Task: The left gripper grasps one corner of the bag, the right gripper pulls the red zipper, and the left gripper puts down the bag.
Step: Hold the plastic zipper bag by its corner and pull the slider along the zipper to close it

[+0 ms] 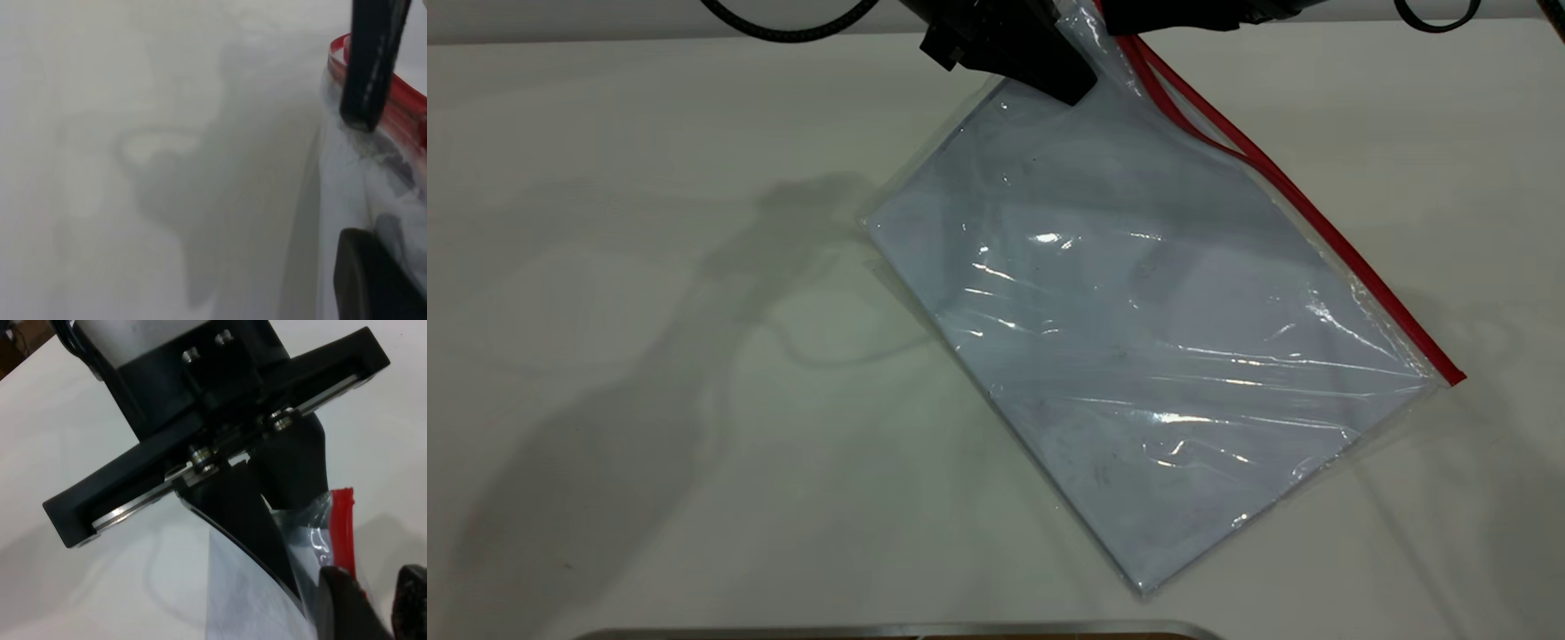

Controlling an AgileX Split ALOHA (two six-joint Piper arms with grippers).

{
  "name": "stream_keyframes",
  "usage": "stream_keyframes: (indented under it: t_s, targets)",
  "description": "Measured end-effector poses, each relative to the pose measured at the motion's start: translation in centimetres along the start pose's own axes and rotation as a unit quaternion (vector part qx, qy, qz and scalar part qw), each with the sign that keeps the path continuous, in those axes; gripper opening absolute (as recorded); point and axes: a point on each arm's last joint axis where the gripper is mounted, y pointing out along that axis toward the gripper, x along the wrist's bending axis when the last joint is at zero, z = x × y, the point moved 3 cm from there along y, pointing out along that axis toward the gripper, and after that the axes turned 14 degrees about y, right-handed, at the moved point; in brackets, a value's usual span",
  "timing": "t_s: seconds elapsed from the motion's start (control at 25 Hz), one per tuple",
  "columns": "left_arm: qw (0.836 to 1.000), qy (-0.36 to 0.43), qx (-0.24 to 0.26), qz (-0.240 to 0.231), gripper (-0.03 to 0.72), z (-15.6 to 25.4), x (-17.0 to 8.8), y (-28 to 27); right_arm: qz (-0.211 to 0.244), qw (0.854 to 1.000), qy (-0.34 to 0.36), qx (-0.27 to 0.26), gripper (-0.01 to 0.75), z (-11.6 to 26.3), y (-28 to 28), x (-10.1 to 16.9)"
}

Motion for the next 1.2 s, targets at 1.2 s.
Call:
stream_keyframes:
  t_s: [1.2]
  targets:
    - [1.0, -0.006, -0.006, 0.0, 0.053, -0.18, -0.01, 0.12, 0.009, 0.998, -0.039, 0.038, 0.034, 0.79, -0.08, -0.19]
